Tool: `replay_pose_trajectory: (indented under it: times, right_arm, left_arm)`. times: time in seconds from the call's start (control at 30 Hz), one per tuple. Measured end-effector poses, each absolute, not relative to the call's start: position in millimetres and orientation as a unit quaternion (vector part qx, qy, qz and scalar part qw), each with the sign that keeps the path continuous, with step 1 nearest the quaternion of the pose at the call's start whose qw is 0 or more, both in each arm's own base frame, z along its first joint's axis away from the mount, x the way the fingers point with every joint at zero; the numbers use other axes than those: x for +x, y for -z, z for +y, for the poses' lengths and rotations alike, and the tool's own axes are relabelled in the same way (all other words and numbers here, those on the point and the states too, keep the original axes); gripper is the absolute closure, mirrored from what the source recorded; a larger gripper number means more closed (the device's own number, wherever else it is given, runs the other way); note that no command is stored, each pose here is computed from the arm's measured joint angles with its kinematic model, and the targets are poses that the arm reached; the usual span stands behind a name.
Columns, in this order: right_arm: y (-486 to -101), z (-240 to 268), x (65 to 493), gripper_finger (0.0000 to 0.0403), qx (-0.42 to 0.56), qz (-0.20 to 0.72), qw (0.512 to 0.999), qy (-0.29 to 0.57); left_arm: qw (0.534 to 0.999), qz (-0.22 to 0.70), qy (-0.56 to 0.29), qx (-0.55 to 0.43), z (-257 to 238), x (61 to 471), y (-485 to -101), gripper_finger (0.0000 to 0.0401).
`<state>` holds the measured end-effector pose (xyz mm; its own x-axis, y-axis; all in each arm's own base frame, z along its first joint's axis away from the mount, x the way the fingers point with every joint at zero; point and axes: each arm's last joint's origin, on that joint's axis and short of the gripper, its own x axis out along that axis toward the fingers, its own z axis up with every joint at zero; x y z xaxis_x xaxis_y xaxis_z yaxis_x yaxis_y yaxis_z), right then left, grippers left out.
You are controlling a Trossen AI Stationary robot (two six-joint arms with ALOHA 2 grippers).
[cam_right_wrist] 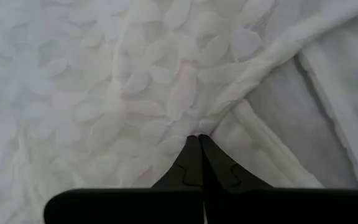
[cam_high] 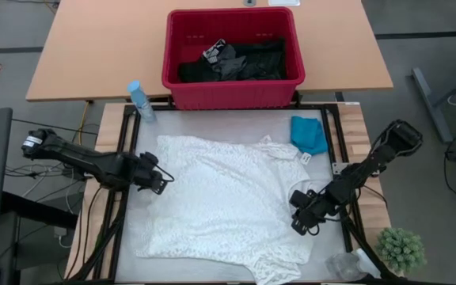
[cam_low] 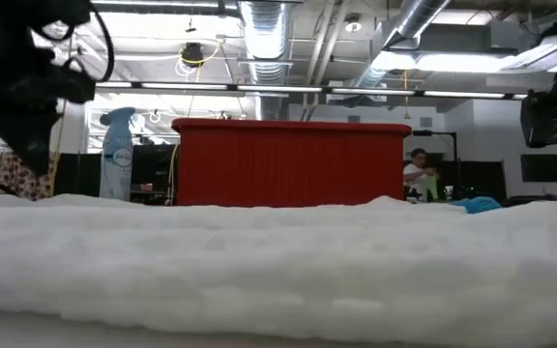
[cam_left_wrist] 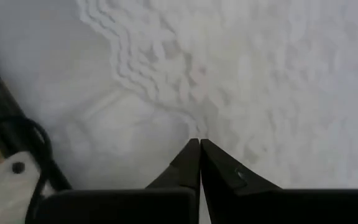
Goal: Fold laundry
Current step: Fold the white shirt
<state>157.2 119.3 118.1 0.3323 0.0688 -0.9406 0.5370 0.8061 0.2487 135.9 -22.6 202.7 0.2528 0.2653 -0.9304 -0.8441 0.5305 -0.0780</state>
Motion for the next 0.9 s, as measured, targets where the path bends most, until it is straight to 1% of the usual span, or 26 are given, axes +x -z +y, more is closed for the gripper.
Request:
replay_pose_trajectory:
  times: [0.07, 0.13, 0.2, 0.3, 0.37, 0.43, 0.53, 0.63, 0.73, 0.9]
  right_arm:
    - [-120, 117, 155, 0.0387, 0.268, 0.556, 0.772, 0.153]
    - [-124, 115, 154, 0.0387, 0.262, 0.54, 0.785, 0.155]
    - [-131, 114, 153, 0.0387, 0.26, 0.518, 0.802, 0.146]
    - [-144, 108, 151, 0.0379, 0.28, 0.494, 0.811, 0.138]
    - [-155, 104, 150, 0.0368, 0.302, 0.473, 0.818, 0.123]
    - [-167, 100, 148, 0.0358, 0.319, 0.451, 0.827, 0.103]
    - [-182, 87, 143, 0.0352, 0.321, 0.418, 0.844, 0.1]
    - [-195, 67, 143, 0.0349, 0.323, 0.373, 0.863, 0.111]
    - [-214, 47, 147, 0.0343, 0.315, 0.325, 0.884, 0.121]
    - [-250, 15, 159, 0.0318, 0.211, 0.272, 0.927, 0.149]
  left_arm:
    - [0.756, 0.447, -0.361, -0.313, -24, 142, -211, 0.0401]
    - [0.805, 0.387, -0.314, -0.323, -27, 155, -220, 0.0401]
    - [0.841, 0.33, -0.295, -0.312, -29, 166, -224, 0.0401]
    - [0.857, 0.282, -0.323, -0.286, -24, 175, -224, 0.0401]
    - [0.862, 0.263, -0.323, -0.29, -18, 179, -228, 0.0401]
    - [0.861, 0.266, -0.308, -0.306, -10, 182, -230, 0.0401]
    - [0.874, 0.276, -0.274, -0.292, -1, 186, -232, 0.0394]
    - [0.889, 0.262, -0.264, -0.268, 8, 190, -236, 0.0373]
    - [0.902, 0.244, -0.267, -0.235, 16, 192, -240, 0.0341]
    - [0.911, 0.264, -0.259, -0.185, 29, 191, -240, 0.0281]
